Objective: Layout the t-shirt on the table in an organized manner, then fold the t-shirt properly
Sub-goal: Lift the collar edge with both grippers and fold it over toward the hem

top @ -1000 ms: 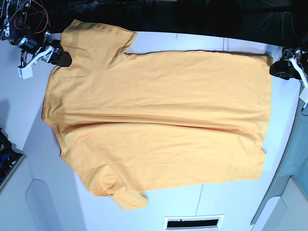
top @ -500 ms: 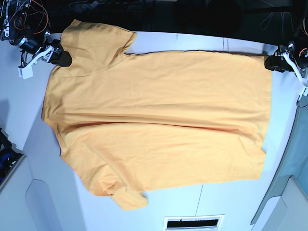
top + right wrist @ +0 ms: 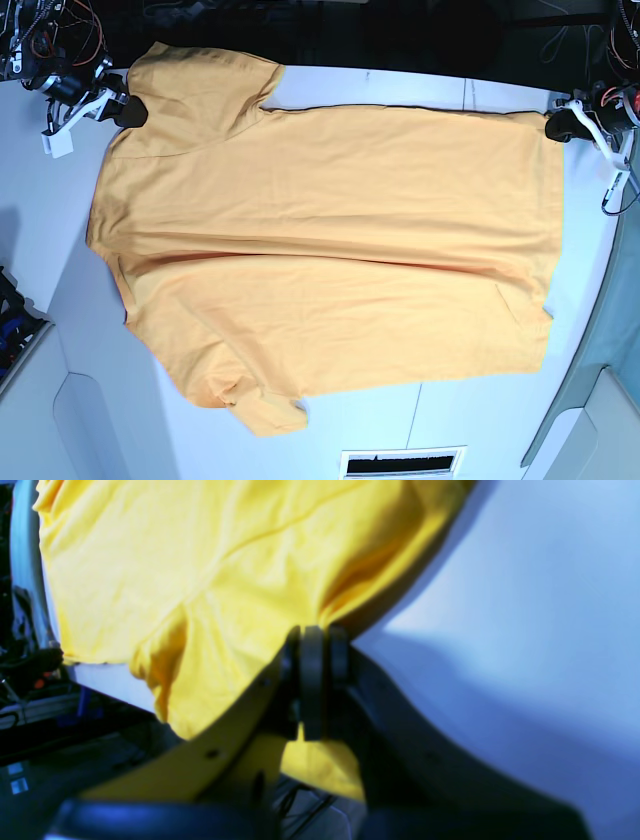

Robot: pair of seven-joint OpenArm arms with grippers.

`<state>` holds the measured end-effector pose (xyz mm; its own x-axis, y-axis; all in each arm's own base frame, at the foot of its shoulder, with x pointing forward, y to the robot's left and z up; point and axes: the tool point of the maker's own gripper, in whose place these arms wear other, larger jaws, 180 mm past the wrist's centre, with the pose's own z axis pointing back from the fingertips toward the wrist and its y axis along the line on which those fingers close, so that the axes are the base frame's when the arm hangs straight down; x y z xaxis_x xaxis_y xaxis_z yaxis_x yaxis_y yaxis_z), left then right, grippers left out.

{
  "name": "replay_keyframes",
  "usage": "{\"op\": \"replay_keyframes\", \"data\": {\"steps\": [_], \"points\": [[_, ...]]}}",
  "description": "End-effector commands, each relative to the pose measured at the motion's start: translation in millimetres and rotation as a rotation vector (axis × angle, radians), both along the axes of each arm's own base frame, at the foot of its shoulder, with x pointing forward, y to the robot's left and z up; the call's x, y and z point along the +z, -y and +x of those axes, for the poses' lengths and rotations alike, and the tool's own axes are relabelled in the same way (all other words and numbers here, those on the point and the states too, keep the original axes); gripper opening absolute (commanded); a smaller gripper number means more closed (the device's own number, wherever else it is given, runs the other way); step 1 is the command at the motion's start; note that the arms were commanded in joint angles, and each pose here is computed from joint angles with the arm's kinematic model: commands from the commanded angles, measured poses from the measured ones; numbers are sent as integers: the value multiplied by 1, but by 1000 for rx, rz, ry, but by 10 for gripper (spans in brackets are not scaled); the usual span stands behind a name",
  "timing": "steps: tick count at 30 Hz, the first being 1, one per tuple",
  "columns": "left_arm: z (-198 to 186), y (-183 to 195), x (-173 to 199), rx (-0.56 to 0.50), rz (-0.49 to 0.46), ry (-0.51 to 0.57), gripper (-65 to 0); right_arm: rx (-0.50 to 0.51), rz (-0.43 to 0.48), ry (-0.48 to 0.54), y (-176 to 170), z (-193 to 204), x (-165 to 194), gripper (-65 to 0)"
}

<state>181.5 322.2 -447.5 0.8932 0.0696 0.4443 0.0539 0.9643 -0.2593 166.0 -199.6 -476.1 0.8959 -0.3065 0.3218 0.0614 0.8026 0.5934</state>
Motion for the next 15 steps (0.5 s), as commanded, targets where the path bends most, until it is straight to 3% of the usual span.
{"op": "replay_keyframes", "data": {"steps": [1,9,15], "points": [[12,-10,15,-8,15,46,-650,24,-31,-39,6,-8,-3,-650],[34,-12,53,-86,-6,129,-650,-29,5,-43,18,-18,8,-650],[44,-2,71,-108,-50,171,-650,-41,-70,2,38,-32,31,-650]]}}
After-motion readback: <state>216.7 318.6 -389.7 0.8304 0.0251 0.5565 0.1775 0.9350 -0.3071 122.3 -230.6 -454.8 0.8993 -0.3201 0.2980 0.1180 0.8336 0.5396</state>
